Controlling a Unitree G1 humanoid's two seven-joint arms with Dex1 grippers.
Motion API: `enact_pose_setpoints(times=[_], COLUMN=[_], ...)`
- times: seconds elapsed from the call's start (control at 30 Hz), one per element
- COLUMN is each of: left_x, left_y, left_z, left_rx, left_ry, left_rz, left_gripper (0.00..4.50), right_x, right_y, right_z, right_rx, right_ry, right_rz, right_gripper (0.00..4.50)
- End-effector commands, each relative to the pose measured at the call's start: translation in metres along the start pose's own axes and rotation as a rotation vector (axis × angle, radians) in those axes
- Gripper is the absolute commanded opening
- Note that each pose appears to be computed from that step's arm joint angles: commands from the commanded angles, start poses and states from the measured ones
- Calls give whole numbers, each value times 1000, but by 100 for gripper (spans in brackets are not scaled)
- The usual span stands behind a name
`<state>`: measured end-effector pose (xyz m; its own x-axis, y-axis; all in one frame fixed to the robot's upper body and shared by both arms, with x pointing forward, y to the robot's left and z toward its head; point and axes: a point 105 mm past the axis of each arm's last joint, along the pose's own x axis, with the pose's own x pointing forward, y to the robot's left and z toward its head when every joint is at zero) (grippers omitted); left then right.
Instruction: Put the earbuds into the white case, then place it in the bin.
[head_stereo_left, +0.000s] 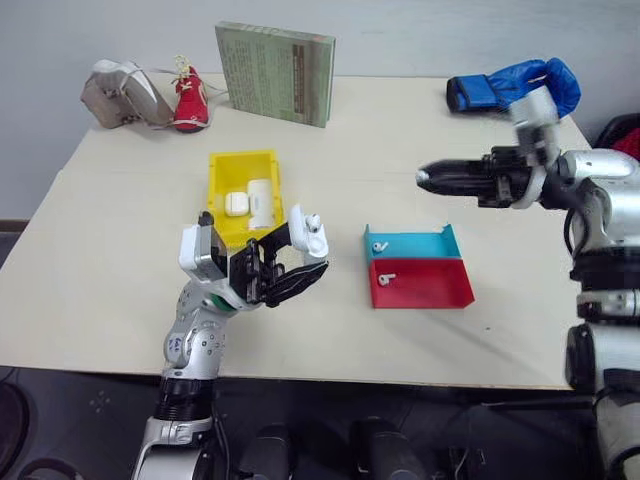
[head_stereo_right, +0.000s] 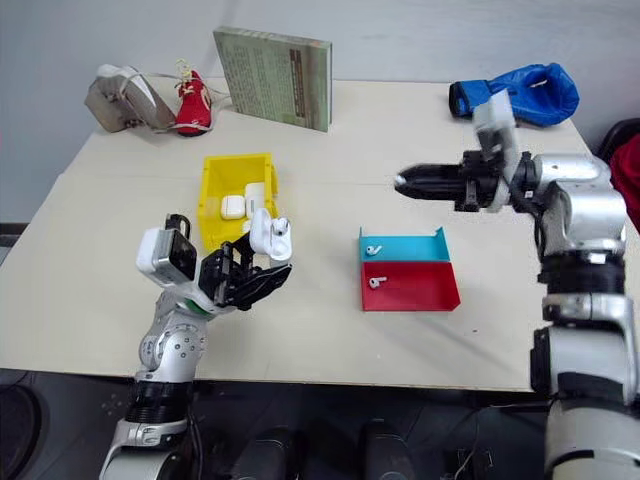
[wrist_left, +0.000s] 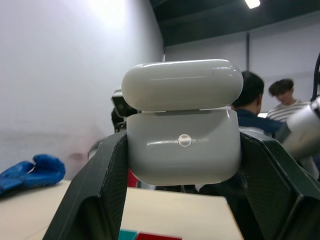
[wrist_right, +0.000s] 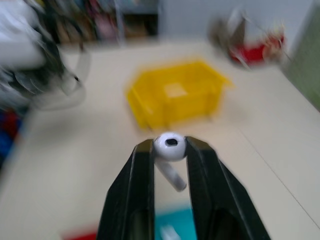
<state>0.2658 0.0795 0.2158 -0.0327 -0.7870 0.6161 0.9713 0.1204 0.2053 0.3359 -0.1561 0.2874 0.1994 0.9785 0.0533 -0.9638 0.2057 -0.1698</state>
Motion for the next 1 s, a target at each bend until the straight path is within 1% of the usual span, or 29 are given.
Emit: enact_pose_setpoints(times=[0.03,0.1,0.17,0.3,0.47,1.0], left_x=[9,16,21,28,31,34], left_y=[1,3,5,7,7,1], left_z=[5,4,4,0,-3,-5], left_rx=[-14,-30,-40,-62,-71,-78], left_ry=[-49,-67,-77,-82,-81,-95], left_rz=[-45,-66,-80,-105,-116,-106], left_gripper=[279,279,279,279,279,279], right_x=[13,25,34,53,64,73], right_y=[42,68,87,107,114,117], right_z=[34,36,33,30,25,-1], right_rx=[57,166,237,302,337,362], right_ry=[-158,-236,-260,-324,-353,-278], right_rz=[74,132,186,212,207,213], right_gripper=[47,47,47,47,47,47])
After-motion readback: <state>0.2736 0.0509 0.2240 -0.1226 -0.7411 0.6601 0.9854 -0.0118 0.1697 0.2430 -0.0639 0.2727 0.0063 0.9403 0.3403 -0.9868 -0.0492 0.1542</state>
